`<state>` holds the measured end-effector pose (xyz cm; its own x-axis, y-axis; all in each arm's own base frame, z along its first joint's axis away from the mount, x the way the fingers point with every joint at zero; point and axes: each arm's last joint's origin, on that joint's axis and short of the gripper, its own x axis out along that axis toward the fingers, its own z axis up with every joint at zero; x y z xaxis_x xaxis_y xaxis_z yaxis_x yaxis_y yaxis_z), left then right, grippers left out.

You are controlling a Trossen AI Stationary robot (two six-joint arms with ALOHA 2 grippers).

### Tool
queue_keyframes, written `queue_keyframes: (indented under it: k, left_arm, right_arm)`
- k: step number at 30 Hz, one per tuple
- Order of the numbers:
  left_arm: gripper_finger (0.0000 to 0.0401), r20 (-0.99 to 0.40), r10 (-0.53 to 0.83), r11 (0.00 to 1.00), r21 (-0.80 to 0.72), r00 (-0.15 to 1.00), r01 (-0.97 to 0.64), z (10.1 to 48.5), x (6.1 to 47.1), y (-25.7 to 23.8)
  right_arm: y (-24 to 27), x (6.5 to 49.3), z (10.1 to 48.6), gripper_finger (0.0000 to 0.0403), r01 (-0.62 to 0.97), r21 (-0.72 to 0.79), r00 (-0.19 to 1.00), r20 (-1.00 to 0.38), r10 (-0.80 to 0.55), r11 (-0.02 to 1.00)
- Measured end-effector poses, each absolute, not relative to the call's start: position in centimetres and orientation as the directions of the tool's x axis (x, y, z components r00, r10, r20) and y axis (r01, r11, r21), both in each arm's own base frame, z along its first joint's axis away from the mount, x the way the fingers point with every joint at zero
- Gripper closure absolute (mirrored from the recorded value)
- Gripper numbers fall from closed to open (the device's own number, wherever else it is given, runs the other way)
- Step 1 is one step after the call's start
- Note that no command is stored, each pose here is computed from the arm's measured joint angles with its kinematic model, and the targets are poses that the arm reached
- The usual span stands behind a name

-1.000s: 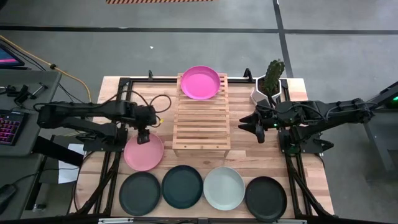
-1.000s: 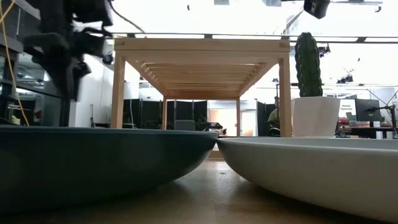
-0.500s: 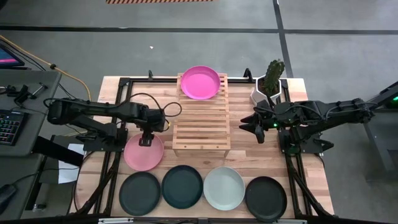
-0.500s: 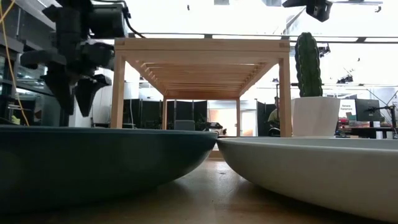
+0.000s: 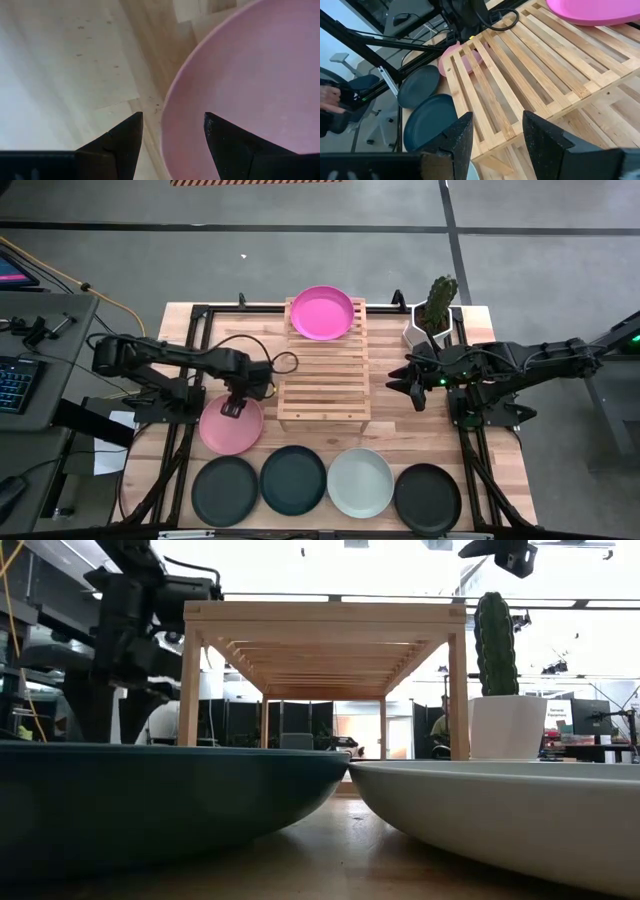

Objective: Place and stack plates onto a shelf
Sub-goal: Put the light pink plate on the shelf

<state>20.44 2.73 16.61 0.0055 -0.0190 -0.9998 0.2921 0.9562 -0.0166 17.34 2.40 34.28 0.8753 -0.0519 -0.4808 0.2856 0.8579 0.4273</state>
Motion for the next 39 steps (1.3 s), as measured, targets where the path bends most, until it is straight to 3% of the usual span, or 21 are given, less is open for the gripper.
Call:
queue_keyframes:
  k: [13, 17, 23, 33, 39]
  left_arm:
    - [0.0215, -0.996, -0.026, 0.956, -0.049, -0.082, 0.288, 14.9, 21.0, 2.8]
    - [0.0269, -0.996, -0.026, 0.958, -0.049, -0.086, 0.281, 14.9, 21.0, 2.8]
    - [0.0386, -0.993, -0.034, 0.964, -0.061, -0.109, 0.257, 14.9, 20.7, 2.8]
    - [0.0397, -0.984, -0.053, 0.977, -0.087, -0.172, 0.194, 16.4, 19.0, 3.0]
    - [0.0399, -0.988, 0.008, 0.991, -0.013, -0.151, 0.136, 20.0, 18.1, 3.9]
  right_arm:
    - [2.4, 17.3, 34.3, 0.0249, 0.288, 0.432, 0.875, -0.481, -0.052, 0.855]
    - [2.4, 17.3, 34.3, 0.0249, 0.288, 0.433, 0.875, -0.481, -0.051, 0.854]
    - [2.4, 17.3, 34.3, 0.0249, 0.288, 0.433, 0.875, -0.481, -0.051, 0.854]
    - [2.3, 17.3, 34.3, 0.0249, 0.313, 0.419, 0.874, -0.477, -0.087, 0.852]
    - [2.3, 17.3, 34.3, 0.0249, 0.314, 0.419, 0.874, -0.477, -0.088, 0.852]
